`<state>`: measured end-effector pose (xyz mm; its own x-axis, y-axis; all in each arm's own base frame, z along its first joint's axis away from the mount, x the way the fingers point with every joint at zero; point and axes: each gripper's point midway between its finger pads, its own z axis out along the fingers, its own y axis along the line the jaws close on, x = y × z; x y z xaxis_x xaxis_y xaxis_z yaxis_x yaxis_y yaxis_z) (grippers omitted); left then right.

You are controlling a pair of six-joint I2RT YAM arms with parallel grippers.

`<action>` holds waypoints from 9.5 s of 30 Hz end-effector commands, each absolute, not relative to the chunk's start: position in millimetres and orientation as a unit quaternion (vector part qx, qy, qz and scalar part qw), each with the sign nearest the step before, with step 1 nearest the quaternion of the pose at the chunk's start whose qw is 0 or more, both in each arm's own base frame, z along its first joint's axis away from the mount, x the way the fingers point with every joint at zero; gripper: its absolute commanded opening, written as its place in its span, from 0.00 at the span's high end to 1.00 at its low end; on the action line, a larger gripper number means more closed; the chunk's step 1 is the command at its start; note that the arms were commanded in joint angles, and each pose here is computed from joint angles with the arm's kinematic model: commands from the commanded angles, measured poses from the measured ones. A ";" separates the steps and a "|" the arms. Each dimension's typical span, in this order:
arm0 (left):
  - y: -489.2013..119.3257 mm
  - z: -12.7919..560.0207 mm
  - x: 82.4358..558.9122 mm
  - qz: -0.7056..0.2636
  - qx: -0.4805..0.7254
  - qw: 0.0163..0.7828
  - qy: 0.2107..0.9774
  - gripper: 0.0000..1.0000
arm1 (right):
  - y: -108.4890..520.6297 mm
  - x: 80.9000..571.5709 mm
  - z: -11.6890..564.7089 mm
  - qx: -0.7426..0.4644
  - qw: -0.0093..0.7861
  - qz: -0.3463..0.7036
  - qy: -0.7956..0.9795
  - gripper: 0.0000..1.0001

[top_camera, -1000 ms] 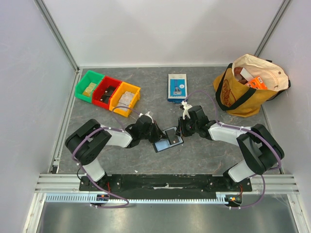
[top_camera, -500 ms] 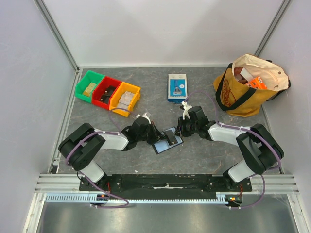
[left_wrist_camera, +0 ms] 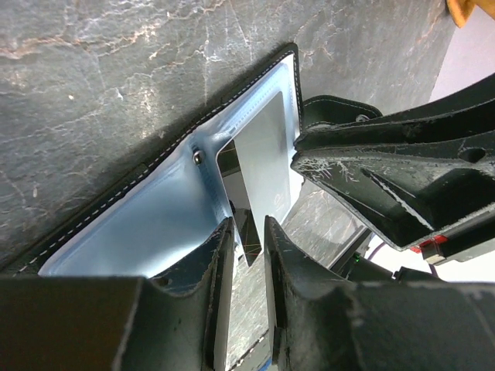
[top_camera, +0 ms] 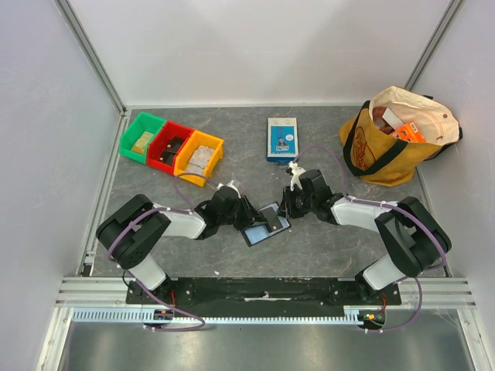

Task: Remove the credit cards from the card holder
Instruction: Remove the credit card from the card holder, then place the credit card in the storage box.

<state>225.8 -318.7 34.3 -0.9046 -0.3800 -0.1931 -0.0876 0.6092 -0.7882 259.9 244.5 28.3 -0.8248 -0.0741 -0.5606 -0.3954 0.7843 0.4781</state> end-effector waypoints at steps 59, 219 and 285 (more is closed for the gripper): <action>-235.1 118.2 201.1 -0.477 -0.076 0.312 0.818 0.98 | 244.1 256.4 73.1 -0.146 0.301 0.316 0.888 0.50; -264.8 294.3 192.2 -0.637 0.085 0.385 0.662 0.75 | 304.5 220.7 310.7 -0.186 0.425 0.627 0.626 1.00; 24.6 154.3 436.0 -0.300 -0.440 0.493 0.688 0.98 | 206.7 257.5 195.0 -0.149 0.503 0.302 0.796 0.02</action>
<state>398.1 -0.7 129.8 -0.2158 -0.8990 -0.3810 -0.3528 0.4357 -0.8281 254.9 214.7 196.9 -0.4802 0.0905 -0.8725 -0.5461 0.7475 0.3781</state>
